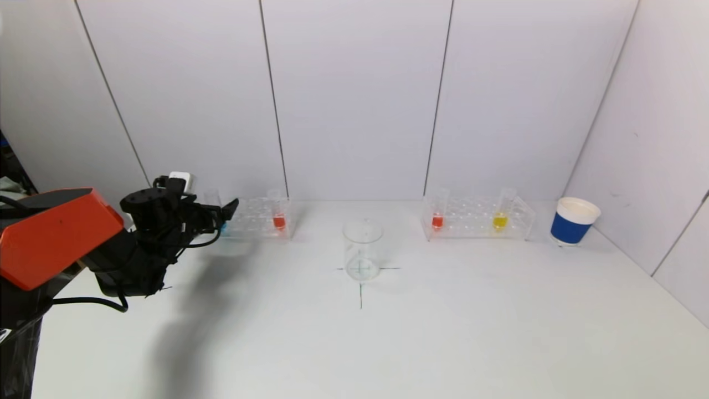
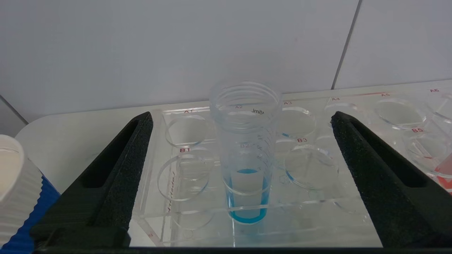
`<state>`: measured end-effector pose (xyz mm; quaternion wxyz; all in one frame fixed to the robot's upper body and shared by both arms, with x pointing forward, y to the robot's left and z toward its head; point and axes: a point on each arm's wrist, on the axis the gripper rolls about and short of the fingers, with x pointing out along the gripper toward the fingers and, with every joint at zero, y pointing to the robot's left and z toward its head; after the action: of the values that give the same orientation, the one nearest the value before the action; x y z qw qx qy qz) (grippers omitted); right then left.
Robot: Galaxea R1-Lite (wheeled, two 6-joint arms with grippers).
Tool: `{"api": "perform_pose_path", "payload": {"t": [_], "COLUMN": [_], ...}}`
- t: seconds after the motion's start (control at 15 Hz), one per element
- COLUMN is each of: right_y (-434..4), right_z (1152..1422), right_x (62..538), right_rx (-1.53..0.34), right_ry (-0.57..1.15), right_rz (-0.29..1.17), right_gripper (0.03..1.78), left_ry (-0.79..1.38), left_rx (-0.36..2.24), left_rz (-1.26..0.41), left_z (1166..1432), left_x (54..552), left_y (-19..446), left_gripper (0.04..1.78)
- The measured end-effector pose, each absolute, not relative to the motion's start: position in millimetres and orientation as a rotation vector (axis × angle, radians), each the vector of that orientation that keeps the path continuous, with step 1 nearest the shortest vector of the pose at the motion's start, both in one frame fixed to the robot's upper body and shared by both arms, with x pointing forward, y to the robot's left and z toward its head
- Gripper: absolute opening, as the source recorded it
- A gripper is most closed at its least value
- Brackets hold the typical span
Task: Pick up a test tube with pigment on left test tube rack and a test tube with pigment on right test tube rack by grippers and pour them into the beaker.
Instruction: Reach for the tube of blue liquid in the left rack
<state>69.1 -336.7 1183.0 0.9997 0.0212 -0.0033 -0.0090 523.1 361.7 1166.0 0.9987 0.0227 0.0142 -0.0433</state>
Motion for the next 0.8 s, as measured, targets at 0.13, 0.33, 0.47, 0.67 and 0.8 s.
{"api": "perform_pose_path", "payload": {"t": [0.13, 0.33, 0.47, 0.67, 0.8], "right_y": [-336.7, -336.7, -336.7, -336.7, -336.7], "right_z": [1183.0, 1183.1, 1183.0, 1183.0, 1183.0], "right_x": [69.1, 69.1, 69.1, 69.1, 69.1], "right_rx": [0.043, 0.042, 0.042, 0.042, 0.042], "right_ry": [-0.007, -0.007, -0.007, -0.007, -0.007], "right_rz": [-0.018, -0.018, -0.018, -0.018, -0.018], "right_gripper": [1.77, 1.77, 1.77, 1.77, 1.77], "left_ry": [0.026, 0.027, 0.026, 0.023, 0.021], "left_rx": [0.045, 0.046, 0.045, 0.046, 0.046], "left_rz": [-0.084, -0.083, -0.083, -0.081, -0.079], "left_z": [1165.9, 1165.3, 1165.2, 1165.3, 1165.5], "left_x": [524.2, 524.6, 524.9, 526.0, 527.1], "left_y": [361.8, 361.8, 361.8, 362.0, 362.1], "left_gripper": [1.76, 1.76, 1.76, 1.76, 1.73]}}
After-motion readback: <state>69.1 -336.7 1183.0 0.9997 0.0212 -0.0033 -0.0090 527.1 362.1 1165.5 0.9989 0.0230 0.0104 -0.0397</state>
